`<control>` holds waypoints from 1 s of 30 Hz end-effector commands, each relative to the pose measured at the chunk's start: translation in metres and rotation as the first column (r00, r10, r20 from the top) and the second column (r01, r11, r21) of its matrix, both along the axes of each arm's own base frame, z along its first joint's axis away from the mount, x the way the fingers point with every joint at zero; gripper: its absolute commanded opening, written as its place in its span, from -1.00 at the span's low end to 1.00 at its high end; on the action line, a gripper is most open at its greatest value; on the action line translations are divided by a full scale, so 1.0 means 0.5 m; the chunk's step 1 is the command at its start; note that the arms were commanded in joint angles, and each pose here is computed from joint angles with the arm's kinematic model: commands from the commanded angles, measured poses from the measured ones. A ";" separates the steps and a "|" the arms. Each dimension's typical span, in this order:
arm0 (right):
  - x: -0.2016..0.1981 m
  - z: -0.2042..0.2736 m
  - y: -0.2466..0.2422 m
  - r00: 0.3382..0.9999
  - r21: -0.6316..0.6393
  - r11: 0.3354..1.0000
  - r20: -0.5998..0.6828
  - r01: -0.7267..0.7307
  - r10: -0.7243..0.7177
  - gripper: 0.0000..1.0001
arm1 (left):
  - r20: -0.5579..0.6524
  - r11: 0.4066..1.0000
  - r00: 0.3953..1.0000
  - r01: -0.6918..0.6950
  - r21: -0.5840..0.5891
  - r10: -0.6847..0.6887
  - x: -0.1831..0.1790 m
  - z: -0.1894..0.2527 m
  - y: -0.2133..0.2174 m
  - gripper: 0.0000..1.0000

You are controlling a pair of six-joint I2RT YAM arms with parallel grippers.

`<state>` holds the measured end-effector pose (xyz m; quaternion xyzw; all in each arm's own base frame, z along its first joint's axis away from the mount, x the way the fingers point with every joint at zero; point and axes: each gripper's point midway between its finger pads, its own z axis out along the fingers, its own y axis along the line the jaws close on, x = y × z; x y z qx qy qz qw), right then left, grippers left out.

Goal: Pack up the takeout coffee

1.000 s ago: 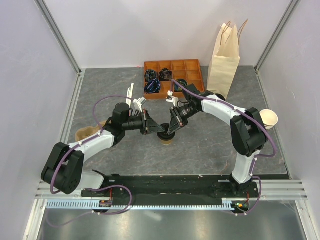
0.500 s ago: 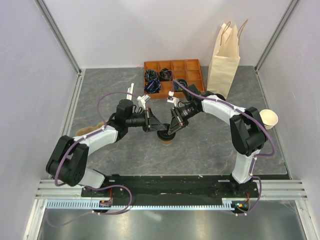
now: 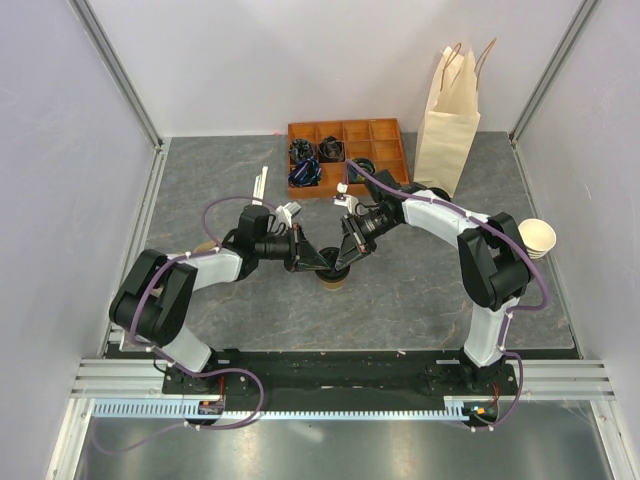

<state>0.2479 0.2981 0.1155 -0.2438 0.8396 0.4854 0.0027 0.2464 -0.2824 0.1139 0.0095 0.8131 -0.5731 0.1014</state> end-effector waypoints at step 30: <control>0.021 -0.085 -0.035 0.999 -0.156 0.988 0.052 0.020 -0.012 -1.00 | 0.193 1.000 0.981 -0.007 -0.022 0.011 0.041 0.086 -0.013 -0.96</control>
